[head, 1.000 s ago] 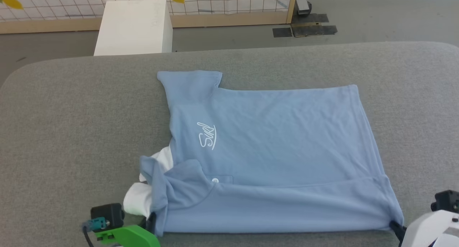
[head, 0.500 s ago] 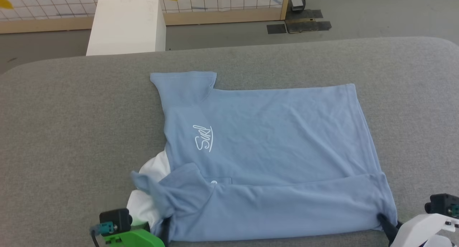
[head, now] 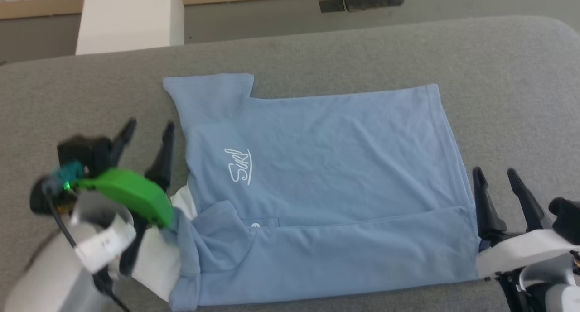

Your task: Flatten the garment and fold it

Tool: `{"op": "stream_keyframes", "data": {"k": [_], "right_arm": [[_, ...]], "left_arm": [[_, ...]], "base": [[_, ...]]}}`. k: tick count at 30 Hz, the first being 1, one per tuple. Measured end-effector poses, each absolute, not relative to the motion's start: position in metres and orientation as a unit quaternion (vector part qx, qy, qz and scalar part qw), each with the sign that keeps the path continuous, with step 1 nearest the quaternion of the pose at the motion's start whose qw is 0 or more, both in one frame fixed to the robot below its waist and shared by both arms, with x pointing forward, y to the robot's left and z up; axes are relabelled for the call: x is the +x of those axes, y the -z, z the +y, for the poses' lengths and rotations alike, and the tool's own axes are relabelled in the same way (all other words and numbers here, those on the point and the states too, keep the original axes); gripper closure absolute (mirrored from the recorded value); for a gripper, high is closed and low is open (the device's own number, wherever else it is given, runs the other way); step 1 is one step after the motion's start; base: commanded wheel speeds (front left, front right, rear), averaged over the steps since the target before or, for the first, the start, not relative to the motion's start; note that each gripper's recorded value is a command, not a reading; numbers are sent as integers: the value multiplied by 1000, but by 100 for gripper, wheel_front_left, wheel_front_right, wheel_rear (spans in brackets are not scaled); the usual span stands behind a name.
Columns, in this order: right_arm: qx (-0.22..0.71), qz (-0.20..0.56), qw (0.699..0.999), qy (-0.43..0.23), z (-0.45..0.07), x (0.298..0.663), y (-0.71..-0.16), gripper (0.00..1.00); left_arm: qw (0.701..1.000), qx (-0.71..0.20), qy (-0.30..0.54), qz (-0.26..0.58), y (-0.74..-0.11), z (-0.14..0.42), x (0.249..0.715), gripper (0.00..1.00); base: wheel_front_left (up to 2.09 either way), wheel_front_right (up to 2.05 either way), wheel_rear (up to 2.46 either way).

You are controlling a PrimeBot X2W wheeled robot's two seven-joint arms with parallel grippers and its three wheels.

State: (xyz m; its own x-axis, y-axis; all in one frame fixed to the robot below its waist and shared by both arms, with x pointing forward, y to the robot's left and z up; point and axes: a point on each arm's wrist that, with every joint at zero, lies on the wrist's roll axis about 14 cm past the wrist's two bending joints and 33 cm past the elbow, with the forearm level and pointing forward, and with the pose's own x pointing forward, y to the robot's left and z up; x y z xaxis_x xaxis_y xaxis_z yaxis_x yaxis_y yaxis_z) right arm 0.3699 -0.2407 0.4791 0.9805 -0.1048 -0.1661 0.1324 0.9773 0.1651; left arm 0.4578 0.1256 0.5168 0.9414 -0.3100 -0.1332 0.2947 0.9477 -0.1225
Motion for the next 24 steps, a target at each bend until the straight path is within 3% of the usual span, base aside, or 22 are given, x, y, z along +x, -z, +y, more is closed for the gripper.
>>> {"op": "stream_keyframes", "data": {"k": [8,18,24], "right_arm": [[52,30,997,37,-237,393,-488,0],[8,51,999,9,-235,412,-474,0],[-7,72,997,18,-245,412,-462,0]], "left_arm": [[976,27,197,85,-520,116,539,0],[941,83,179,276,-438,128,599,0],[918,42,129,372,-390,135,609,0]], "base": [[0,0,0],[0,0,0],[0,0,0]]}}
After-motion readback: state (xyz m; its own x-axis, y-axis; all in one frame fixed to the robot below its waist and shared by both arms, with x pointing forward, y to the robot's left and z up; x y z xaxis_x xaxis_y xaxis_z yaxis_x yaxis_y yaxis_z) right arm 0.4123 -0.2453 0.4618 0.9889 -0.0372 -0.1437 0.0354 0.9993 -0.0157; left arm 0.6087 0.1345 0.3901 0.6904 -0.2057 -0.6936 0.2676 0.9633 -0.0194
